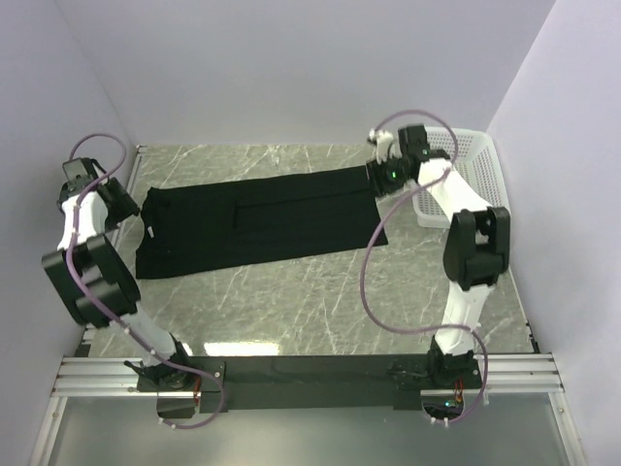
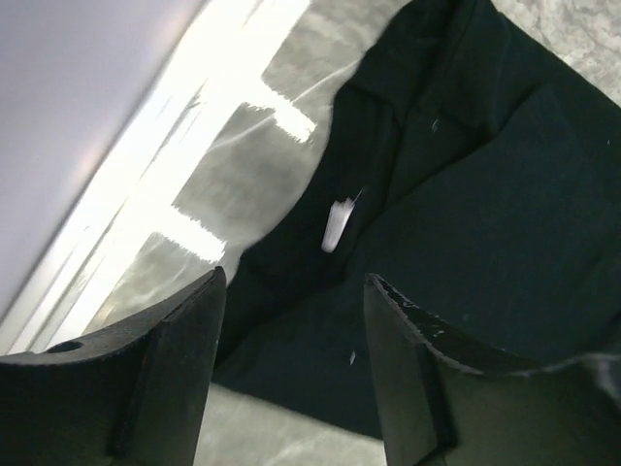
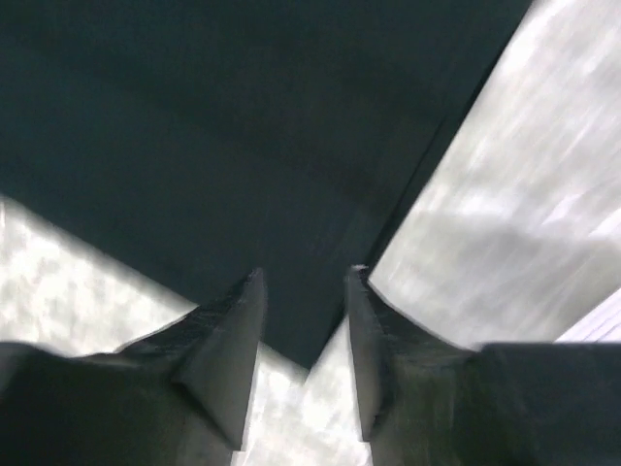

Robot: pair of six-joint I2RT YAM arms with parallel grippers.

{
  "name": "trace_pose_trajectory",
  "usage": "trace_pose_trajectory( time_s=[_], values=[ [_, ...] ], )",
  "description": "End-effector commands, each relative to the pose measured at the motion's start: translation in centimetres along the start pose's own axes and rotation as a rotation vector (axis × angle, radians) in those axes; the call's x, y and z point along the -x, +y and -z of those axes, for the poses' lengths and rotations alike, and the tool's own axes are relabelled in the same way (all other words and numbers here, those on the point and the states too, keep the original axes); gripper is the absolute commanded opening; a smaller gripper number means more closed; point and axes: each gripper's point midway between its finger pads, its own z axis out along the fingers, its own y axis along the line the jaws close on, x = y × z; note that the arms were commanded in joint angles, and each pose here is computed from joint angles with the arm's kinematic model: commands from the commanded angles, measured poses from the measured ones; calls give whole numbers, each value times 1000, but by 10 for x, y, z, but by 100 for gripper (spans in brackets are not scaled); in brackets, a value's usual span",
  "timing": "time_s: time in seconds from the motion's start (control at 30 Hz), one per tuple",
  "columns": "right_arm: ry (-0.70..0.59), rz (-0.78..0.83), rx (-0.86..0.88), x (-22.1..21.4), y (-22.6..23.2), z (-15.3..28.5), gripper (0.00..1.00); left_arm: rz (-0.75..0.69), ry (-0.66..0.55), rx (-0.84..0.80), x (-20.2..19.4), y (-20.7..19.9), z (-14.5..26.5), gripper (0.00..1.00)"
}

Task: Fold and stack the t-shirts
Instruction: Fold the tshirt

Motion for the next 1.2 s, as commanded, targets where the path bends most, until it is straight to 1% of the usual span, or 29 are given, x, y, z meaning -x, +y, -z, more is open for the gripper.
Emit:
trace_pose_trajectory(
  time_s=[0.0, 0.03, 0.07, 0.1, 0.13, 0.17, 0.2, 0.23, 0.27, 0.3, 0.37, 0.43, 0.57, 0.63, 0.77, 0.97, 1.17],
  values=[
    [-71, -41, 11, 48, -10, -14, 43, 23, -46, -96, 27, -20, -21, 63],
    [-77, -59, 1, 55, -14, -20, 43, 32, -38, -98, 26, -21, -28, 62],
    [-126, -70, -15, 81, -19, -15, 43, 36, -31, -101, 25, -22, -40, 61],
    [-97, -98, -27, 76, -27, -32, 43, 45, -32, -105, 27, -23, -45, 61],
    [-98, -115, -45, 81, -31, -36, 43, 50, -33, -101, 28, -23, -50, 61],
    [-138, -108, -57, 101, -35, -33, 43, 55, -29, -100, 28, -23, -58, 60],
    [-122, -117, -55, 98, -38, -48, 43, 56, -39, -109, 33, -25, -60, 59],
    [-125, -126, -83, 101, -44, -53, 43, 56, -43, -116, 35, -27, -63, 59],
    [-152, -126, -99, 113, -47, -51, 44, 62, -41, -120, 36, -27, -69, 59],
    [-138, -136, -117, 109, -50, -64, 46, 62, -47, -129, 41, -30, -70, 59],
    [-165, -167, -184, 120, -63, -66, 48, 71, -34, -137, 40, -32, -79, 59],
    [-150, -199, -214, 115, -71, -78, 50, 78, -34, -156, 44, -36, -82, 58],
    [-136, -244, -302, 109, -88, -86, 52, 89, -13, -196, 42, -45, -91, 57],
    [-121, -261, -317, 106, -93, -89, 52, 87, -3, -203, 41, -46, -94, 58],
    [-109, -251, -359, 103, -97, -90, 53, 88, 20, -209, 37, -47, -101, 57],
    [-1, -257, -347, 75, -94, -100, 53, 93, 52, -210, 27, -47, -107, 57],
    [27, -250, -331, 68, -92, -105, 54, 93, 67, -210, 23, -47, -110, 58]
  ],
)
